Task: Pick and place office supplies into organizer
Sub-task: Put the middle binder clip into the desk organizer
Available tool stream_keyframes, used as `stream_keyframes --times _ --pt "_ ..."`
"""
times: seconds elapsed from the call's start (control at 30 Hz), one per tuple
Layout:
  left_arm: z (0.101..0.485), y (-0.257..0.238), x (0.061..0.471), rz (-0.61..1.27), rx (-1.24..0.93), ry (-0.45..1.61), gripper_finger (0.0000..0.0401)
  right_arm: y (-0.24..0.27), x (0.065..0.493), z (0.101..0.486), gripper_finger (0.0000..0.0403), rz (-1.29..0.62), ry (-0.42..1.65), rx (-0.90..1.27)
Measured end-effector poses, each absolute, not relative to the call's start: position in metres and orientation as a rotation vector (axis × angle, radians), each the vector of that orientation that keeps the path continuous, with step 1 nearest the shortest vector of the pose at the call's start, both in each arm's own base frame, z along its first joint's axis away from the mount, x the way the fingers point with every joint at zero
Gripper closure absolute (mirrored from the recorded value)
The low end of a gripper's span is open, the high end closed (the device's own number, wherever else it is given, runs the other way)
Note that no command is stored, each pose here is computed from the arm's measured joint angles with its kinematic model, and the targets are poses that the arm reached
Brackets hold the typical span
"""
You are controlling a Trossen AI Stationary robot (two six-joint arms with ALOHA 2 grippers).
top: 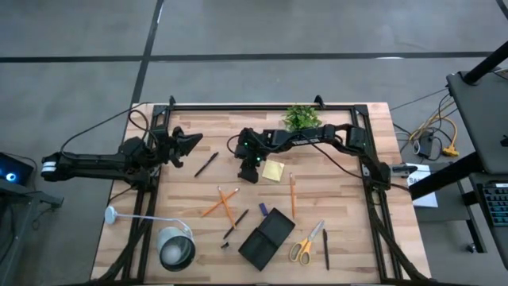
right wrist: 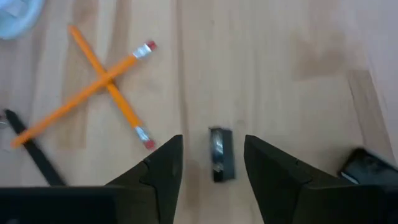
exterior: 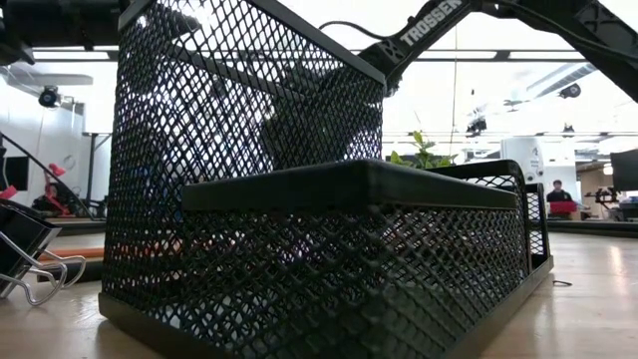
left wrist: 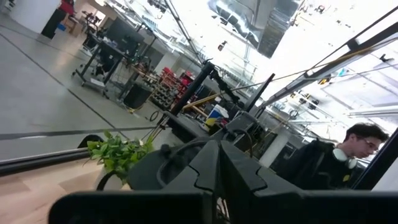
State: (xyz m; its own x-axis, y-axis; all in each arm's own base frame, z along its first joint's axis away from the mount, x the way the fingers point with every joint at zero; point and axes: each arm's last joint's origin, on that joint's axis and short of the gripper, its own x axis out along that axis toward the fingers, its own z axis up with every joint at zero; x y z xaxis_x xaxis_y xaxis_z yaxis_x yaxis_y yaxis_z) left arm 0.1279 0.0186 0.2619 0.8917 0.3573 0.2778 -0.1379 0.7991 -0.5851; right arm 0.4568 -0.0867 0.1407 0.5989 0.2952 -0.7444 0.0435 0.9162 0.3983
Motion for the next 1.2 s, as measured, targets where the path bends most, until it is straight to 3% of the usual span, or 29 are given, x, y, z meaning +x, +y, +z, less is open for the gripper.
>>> stream_keyframes --times 0.5,0.83,1.2 --pt "0.260 0.019 0.131 0.279 -0.584 -0.372 0.0401 -0.087 0.458 0.147 0.0388 0.153 0.898 0.390" --pt "0.260 0.019 0.131 0.276 -0.583 -0.381 0.0401 -0.087 0.457 0.156 0.0394 0.150 0.886 0.395" --pt "0.262 0.019 0.130 0.272 -0.585 -0.393 0.0401 -0.078 0.444 0.226 0.0394 0.139 0.759 0.333"
